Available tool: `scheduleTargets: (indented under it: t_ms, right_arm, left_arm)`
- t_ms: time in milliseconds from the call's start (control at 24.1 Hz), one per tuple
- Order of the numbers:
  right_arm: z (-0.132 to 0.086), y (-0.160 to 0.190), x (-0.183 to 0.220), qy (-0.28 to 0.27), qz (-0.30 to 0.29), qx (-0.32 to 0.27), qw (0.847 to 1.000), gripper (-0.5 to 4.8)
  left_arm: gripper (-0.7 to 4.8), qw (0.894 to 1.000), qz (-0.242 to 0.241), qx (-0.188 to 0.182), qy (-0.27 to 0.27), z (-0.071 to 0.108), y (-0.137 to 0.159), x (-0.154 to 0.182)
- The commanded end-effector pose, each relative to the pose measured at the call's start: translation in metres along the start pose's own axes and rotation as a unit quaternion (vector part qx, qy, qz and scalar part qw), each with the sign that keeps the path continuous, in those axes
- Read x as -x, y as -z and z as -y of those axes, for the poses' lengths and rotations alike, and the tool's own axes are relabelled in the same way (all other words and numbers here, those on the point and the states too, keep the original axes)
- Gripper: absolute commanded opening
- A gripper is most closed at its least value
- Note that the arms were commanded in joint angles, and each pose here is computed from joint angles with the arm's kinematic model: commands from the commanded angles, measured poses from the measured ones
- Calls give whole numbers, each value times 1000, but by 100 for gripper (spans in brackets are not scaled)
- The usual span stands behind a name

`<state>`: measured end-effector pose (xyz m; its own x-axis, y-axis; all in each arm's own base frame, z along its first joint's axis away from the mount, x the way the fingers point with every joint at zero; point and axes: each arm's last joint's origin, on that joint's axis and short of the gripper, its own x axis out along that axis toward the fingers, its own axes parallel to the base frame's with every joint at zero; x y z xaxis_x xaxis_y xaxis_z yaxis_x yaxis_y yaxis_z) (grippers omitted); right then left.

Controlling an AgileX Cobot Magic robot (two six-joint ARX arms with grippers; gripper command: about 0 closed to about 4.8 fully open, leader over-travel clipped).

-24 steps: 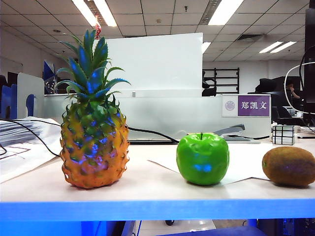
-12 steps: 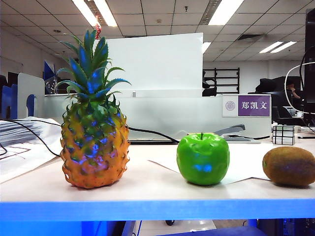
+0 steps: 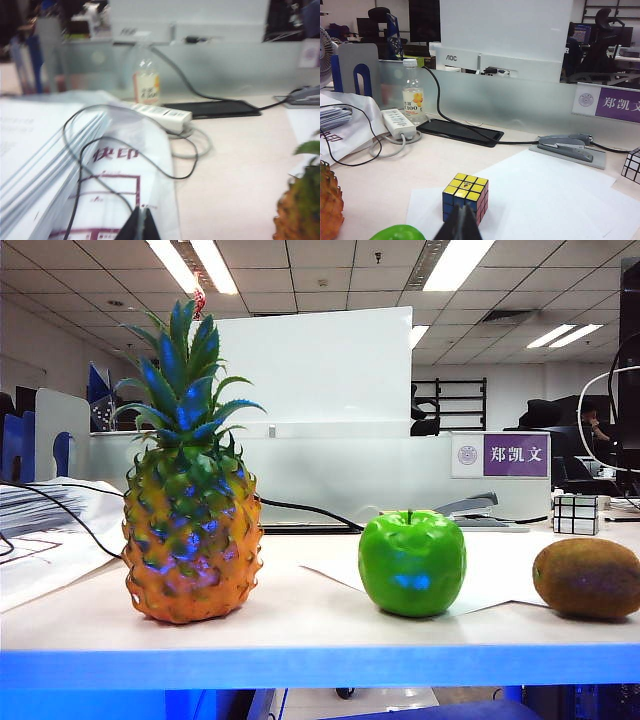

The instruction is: Arrange all the fruits from large to small from left to right in a row.

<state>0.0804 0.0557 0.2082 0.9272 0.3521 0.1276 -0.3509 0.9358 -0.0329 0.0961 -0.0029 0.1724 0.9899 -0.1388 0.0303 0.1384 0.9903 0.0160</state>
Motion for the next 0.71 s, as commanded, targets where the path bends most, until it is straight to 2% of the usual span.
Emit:
scheduleTargets:
  t_ms: [42, 291, 707]
  right_arm:
    - [0, -3, 0, 0, 8, -3, 1000, -6]
    - [0, -3, 0, 0, 8, -3, 1000, -6]
    - [0, -3, 0, 0, 8, -3, 1000, -6]
  left_arm:
    - [-5, 999, -5, 27, -15, -1, 5, -1]
    - [-5, 999, -25, 39, -29, -2, 9, -1]
    - [-5, 998, -23, 42, -46, -3, 8, 0]
